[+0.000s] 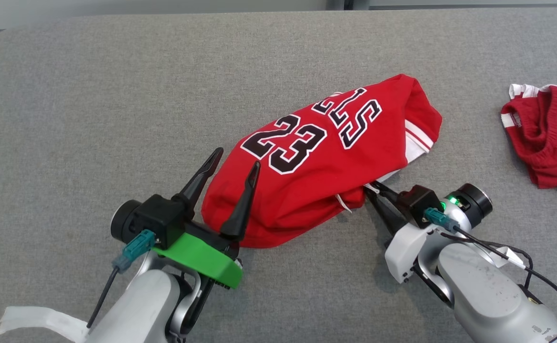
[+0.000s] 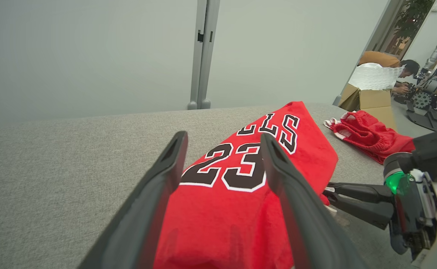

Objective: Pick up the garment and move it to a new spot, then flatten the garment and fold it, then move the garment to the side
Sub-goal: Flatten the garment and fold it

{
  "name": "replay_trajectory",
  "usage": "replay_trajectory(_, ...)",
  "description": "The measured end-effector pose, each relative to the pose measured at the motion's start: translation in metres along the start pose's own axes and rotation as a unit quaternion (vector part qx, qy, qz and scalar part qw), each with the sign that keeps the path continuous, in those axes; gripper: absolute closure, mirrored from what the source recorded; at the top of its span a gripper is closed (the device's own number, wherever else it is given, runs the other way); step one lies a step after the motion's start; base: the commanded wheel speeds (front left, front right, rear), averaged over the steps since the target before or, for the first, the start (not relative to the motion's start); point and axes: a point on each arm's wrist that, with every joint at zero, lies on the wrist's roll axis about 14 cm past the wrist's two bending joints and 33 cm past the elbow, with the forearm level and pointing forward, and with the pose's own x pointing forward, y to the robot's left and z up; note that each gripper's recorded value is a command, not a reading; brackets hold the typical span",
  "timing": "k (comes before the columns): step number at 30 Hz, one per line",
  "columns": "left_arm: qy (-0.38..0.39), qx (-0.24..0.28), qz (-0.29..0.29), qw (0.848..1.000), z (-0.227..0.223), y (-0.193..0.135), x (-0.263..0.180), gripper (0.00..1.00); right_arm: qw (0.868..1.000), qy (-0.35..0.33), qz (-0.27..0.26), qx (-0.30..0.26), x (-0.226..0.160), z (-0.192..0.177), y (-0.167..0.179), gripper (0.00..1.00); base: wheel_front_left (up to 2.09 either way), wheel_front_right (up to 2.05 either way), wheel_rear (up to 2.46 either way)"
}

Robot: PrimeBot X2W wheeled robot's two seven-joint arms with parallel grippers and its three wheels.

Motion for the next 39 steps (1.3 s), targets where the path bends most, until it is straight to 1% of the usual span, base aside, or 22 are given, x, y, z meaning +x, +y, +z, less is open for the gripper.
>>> replay_trajectory(5, 0.002, 0.000, 0.008, 1.000, -0.002, 0.003, -0.004, 0.00, 1.000, 0.000, 0.002, 0.000, -0.001, 0.000, 0.000, 1.00, 0.00, 0.00, 0.00)
replay_trajectory(8, 0.001, 0.000, 0.016, 1.000, 0.000, 0.006, -0.006, 0.00, 1.000, -0.011, -0.018, 0.011, -0.003, 0.008, -0.010, 1.00, 0.00, 0.00, 0.00)
replay_trajectory(11, 0.000, 0.001, 0.021, 1.000, 0.001, 0.007, -0.008, 0.00, 0.998, -0.040, -0.047, 0.032, -0.006, 0.026, -0.024, 1.00, 0.00, 0.00, 0.00)
replay_trajectory(16, 0.002, -0.003, 0.024, 1.000, -0.001, 0.005, -0.014, 0.00, 0.990, -0.103, -0.088, 0.038, -0.014, 0.067, -0.050, 1.00, 0.00, 0.00, 0.00)
replay_trajectory(22, -0.003, -0.010, 0.016, 1.000, 0.002, -0.007, -0.016, 0.00, 0.980, -0.161, -0.109, 0.041, -0.033, 0.105, -0.066, 1.00, 0.00, 0.00, 0.00)
replay_trajectory(27, -0.008, -0.028, 0.009, 1.000, 0.005, -0.021, -0.020, 0.00, 0.970, -0.219, -0.087, 0.057, -0.044, 0.143, -0.054, 1.00, 0.00, 0.00, 0.00)
replay_trajectory(31, -0.026, -0.027, 0.011, 0.999, 0.017, -0.023, -0.022, 0.00, 0.961, -0.263, -0.042, 0.069, -0.048, 0.174, -0.025, 1.00, 0.00, 0.00, 0.00)
replay_trajectory(34, -0.047, -0.022, 0.018, 0.998, 0.031, -0.019, -0.023, 0.00, 0.950, -0.297, -0.005, 0.097, -0.051, 0.201, 0.001, 1.00, 0.00, 0.00, 0.00)
replay_trajectory(38, -0.074, -0.011, 0.051, 0.996, 0.050, -0.001, -0.029, 0.00, 0.928, -0.332, 0.043, 0.161, -0.053, 0.234, 0.029, 1.00, 0.00, 0.00, 0.00)
replay_trajectory(39, -0.074, -0.011, 0.051, 0.996, 0.050, -0.001, -0.029, 0.00, 0.928, -0.332, 0.043, 0.161, -0.053, 0.234, 0.029, 1.00, 0.00, 0.00, 0.00)
